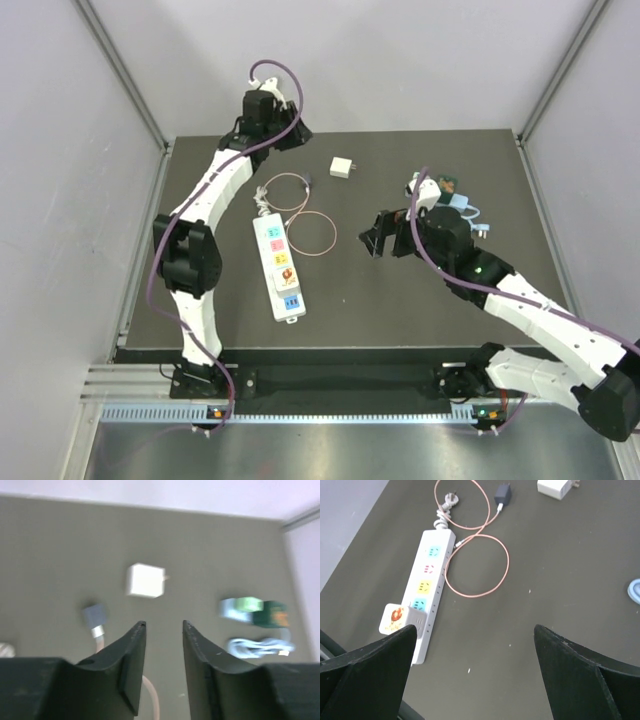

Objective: Insert the plug

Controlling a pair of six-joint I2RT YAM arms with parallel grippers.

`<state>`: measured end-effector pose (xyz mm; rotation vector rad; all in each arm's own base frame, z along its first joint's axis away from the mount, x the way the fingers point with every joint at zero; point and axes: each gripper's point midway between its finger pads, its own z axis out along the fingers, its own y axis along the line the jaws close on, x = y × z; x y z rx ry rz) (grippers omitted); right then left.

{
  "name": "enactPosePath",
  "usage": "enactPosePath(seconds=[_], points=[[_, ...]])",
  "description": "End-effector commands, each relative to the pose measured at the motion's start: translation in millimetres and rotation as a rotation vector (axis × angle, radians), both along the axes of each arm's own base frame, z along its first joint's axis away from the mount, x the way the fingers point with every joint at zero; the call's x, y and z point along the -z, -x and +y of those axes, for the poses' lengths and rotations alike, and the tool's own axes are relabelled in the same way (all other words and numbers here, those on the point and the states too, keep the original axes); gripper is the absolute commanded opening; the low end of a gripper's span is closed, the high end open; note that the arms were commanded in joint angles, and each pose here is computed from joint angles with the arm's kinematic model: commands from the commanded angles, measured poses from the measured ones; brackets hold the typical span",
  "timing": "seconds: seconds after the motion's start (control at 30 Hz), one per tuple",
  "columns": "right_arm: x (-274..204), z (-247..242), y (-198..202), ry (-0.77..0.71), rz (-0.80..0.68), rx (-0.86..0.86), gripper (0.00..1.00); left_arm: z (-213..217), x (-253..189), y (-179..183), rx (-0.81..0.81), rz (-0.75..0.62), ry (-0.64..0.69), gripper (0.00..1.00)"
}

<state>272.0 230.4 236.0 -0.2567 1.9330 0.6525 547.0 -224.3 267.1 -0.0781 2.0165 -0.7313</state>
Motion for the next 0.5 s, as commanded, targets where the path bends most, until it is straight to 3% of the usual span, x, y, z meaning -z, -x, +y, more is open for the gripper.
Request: enactPosePath(seconds=[0.0, 0.13, 0.47], points=[[-8, -2, 4, -0.057, -0.012, 0.006, 1.0, 28, 61, 8, -0.06, 0.117, -0.249, 0.41], [-11, -2, 5, -0.059, -0.022, 0.001, 1.0, 18, 91, 7, -0.063, 0.179, -0.383, 0.48], [-11, 1, 9, -0.053, -0.031, -0.038, 1.0, 12, 163, -10, -0.142, 0.294, -0.515, 0.59]])
